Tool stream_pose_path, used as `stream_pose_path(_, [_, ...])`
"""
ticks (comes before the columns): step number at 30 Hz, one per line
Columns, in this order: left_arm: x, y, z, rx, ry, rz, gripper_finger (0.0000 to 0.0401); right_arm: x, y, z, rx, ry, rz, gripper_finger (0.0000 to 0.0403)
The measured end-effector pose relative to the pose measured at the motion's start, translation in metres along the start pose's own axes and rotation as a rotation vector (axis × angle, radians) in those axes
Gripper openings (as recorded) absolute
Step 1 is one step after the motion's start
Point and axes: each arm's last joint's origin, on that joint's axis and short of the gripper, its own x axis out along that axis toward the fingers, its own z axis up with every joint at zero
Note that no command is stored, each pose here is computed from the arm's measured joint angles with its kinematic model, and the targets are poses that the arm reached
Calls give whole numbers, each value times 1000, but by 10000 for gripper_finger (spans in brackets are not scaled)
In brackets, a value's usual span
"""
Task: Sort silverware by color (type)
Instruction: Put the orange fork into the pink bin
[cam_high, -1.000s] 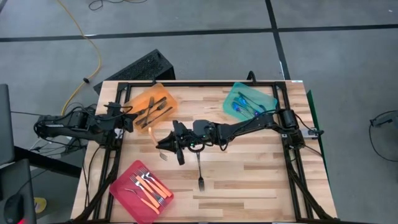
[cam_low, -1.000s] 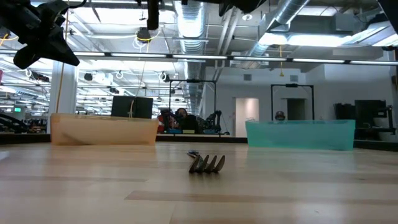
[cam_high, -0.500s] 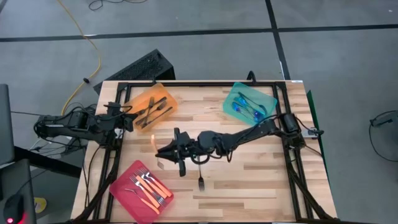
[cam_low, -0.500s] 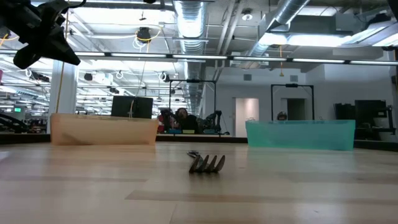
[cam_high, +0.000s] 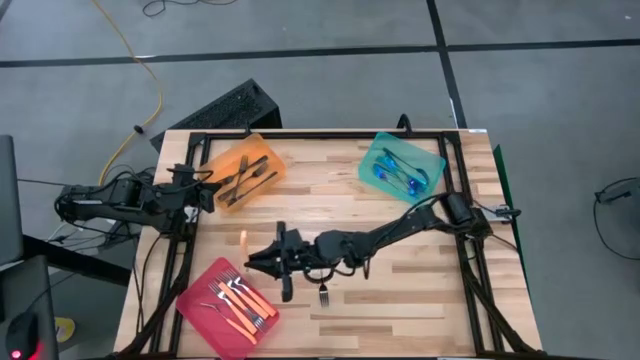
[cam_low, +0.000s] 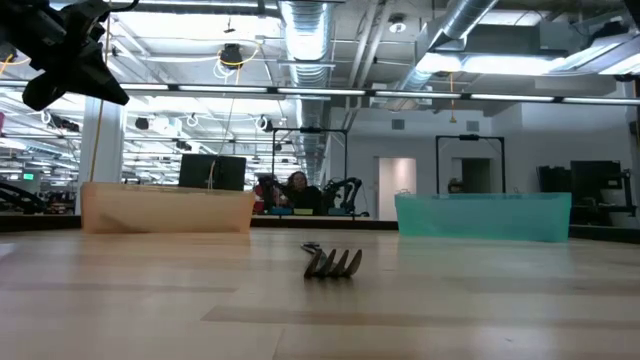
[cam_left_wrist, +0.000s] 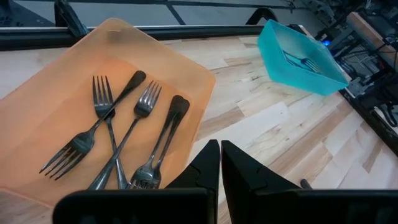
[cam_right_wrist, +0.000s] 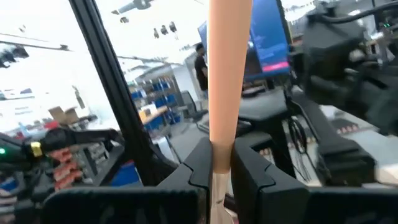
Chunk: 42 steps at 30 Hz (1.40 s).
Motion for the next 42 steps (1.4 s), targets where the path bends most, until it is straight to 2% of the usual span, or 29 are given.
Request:
stream_pose_path(2, [0,0,0,1,1,1,0,10,2,-8,3,-1,6,55])
stream_pose_path(6, [0,0,0,1,1,0,0,25,6,-6,-7,21,35,55])
stream_pose_path(9, [0,0,0,1,1,1,0,35,10,5,-11,88,61,55])
stream_pose_path(11, [0,0,0,1,1,1,0,43,9,3,-9,134,66,55])
stream_pose_path(15, [0,0,-1,4,17,-9,0,56,6,-19,10,206,76,55])
stream_pose_path(22, [0,-1,-1,20,38,-23,0,72,6,-40,112,189,85,55])
stream_pose_path(26, [0,-1,-1,21,38,-23,0,73,1,-63,173,259,52,55])
stream_pose_path(36, [0,-1,-1,53,39,-25,0,65,3,-86,261,446,-76,55])
stream_pose_path(42, [0,-1,-1,54,40,-26,0,59,8,-95,315,494,-179,55])
